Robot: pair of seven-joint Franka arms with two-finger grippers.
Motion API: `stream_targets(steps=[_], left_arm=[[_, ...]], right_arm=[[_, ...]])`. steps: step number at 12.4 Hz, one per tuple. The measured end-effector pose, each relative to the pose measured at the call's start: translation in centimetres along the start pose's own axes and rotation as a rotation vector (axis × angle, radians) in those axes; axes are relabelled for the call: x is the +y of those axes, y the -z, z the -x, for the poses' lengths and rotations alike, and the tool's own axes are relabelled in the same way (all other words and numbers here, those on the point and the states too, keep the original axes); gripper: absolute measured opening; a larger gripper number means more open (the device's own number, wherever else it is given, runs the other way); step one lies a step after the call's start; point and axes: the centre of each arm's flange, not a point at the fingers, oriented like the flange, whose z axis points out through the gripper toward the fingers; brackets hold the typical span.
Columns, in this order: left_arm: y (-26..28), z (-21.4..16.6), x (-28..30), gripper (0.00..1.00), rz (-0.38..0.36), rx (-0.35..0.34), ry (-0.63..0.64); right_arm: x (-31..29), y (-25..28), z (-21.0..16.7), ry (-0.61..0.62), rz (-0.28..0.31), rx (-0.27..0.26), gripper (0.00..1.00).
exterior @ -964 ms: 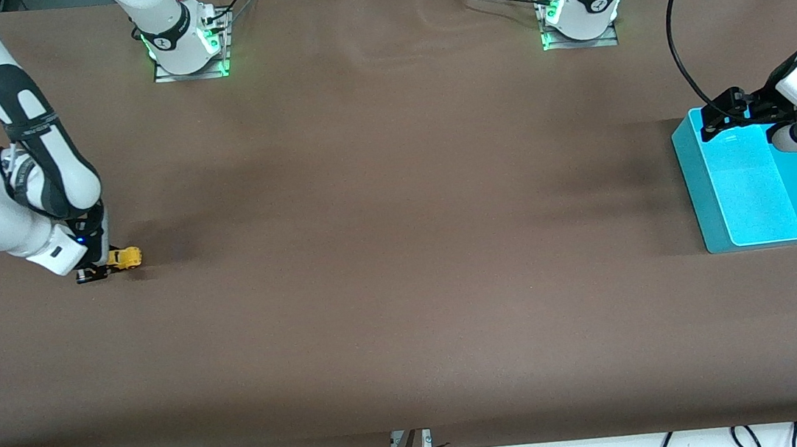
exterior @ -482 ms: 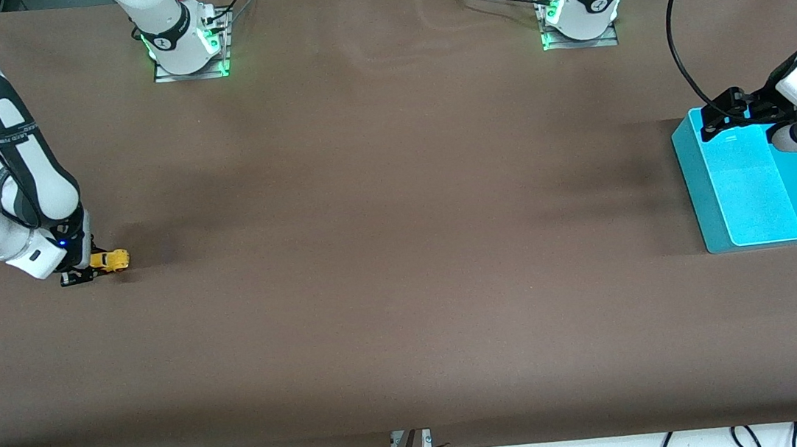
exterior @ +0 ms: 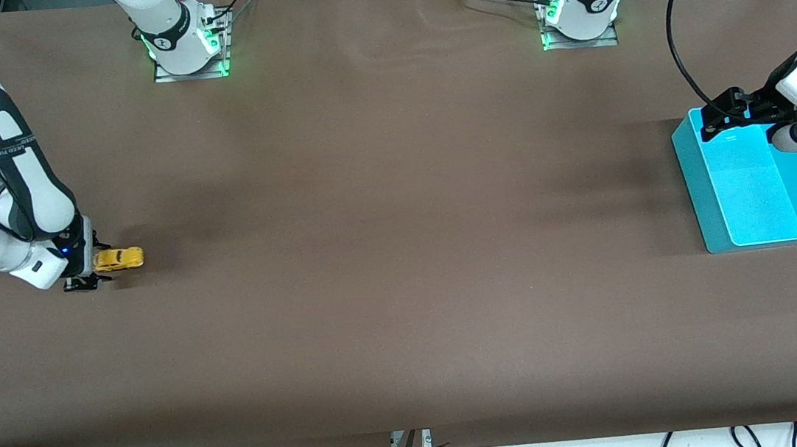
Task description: Wind and store yellow beetle car
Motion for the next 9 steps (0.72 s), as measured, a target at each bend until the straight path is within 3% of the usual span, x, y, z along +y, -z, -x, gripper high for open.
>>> stream_targets(steps=[1,5,9], left_arm=[[0.0,0.0,0.0,1.0,0.0,0.0,0.0],[0.0,0.0,0.0,1.0,0.0,0.0,0.0],[0.0,0.0,0.0,1.0,0.0,0.0,0.0]], right_arm=[[1.1,1.1,-1.0,0.002,-0.007,0.008,0.99],[4.5,7.4,-5.7,-0.033,0.005,0.002,1.0],[4.2,17.0,-12.4,-0.228,0.05,-0.063,1.0]])
